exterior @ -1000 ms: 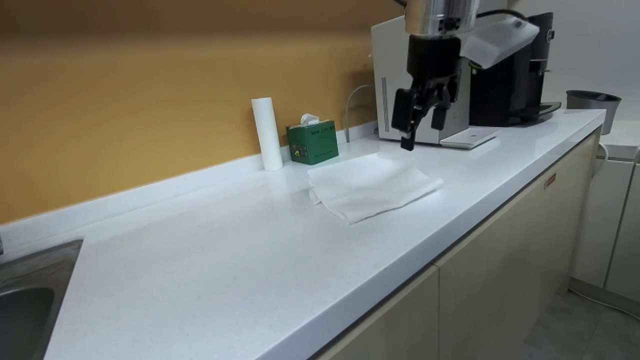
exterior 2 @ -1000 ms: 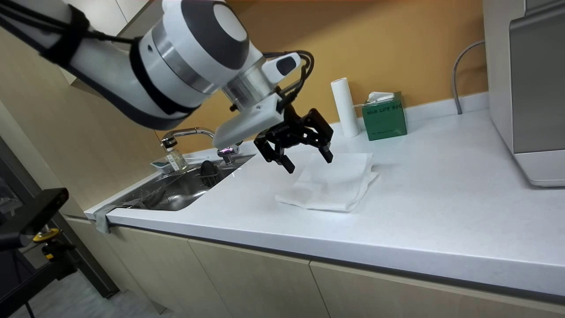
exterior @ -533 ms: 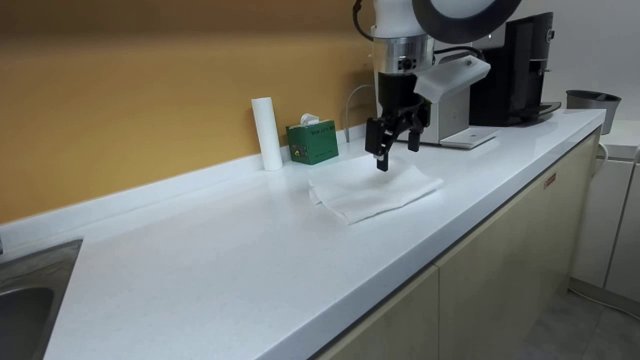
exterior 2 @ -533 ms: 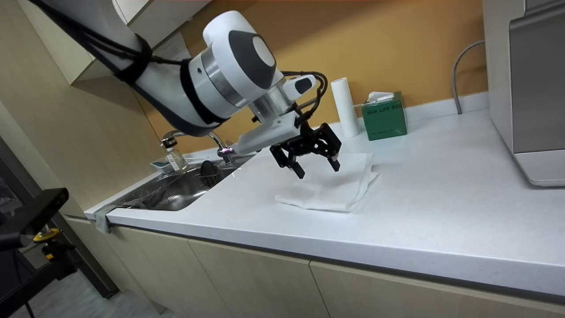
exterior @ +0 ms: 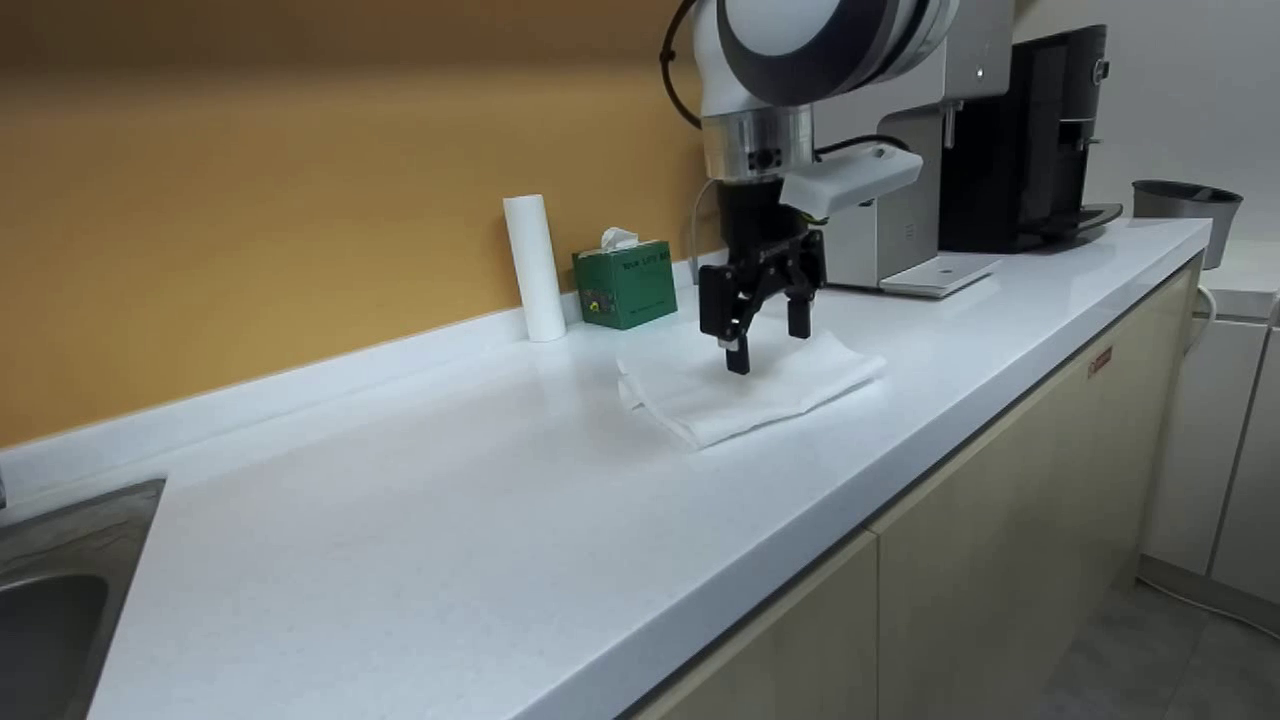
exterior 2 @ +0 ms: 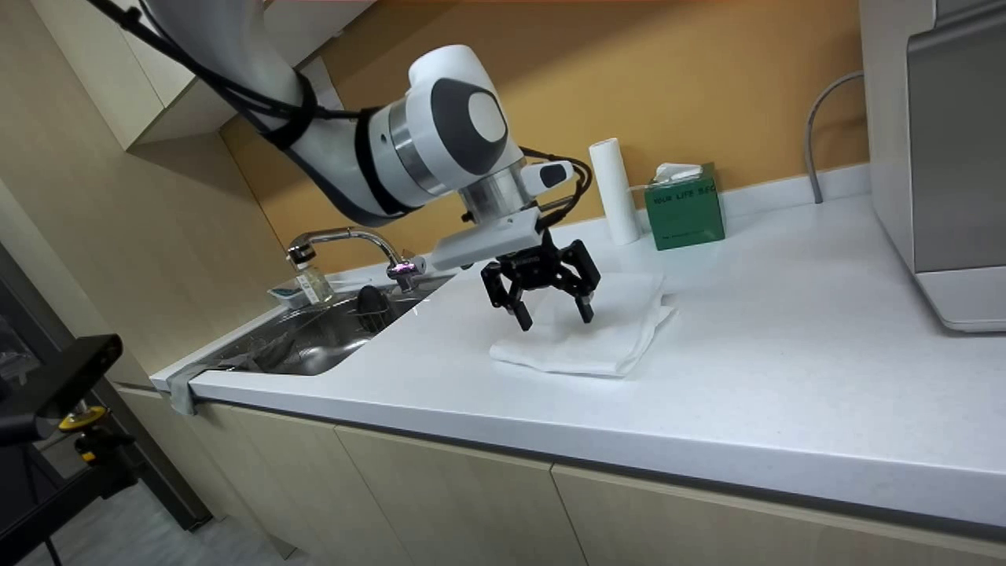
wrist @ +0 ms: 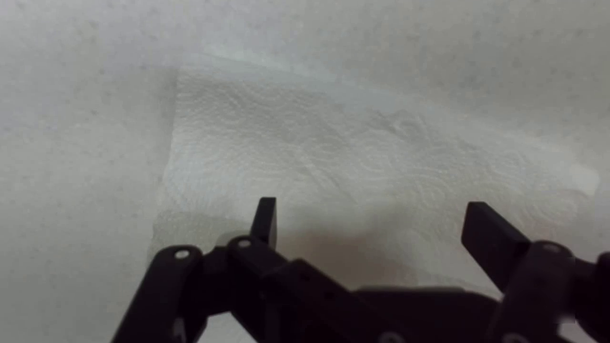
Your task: Clean the counter using the serviette
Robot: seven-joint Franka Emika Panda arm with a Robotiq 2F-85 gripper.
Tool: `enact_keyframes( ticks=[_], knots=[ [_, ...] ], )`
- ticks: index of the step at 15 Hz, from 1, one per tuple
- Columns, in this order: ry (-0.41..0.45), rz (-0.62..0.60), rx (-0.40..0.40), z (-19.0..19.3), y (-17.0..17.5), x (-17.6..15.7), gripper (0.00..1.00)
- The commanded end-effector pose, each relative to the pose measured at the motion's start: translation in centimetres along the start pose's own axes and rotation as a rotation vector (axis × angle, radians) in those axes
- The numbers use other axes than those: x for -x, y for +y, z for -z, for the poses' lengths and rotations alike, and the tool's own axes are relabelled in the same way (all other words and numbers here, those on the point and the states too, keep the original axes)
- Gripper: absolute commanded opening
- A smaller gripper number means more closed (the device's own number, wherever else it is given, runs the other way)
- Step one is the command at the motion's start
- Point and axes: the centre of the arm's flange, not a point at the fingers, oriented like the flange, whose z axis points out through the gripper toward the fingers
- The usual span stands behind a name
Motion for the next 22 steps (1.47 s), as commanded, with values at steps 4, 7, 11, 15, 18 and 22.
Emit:
enact_keyframes(
  ticks=[4,7,11,15,18,22],
  knots=[
    [-0.042,0.003,0.008,-1.5,0.1,-2.5,1.00],
    [-0.055,0.001,0.017,-2.7,0.1,-2.6,1.00],
    [-0.066,0.000,0.019,-4.0,0.5,-2.7,0.74],
    [-0.069,-0.007,0.027,-4.4,1.0,-2.8,0.57],
    [-0.065,-0.018,0.034,-4.3,1.7,-2.8,0.36],
    [-0.062,-0.043,0.048,-4.1,3.2,-2.8,0.08]
  ],
)
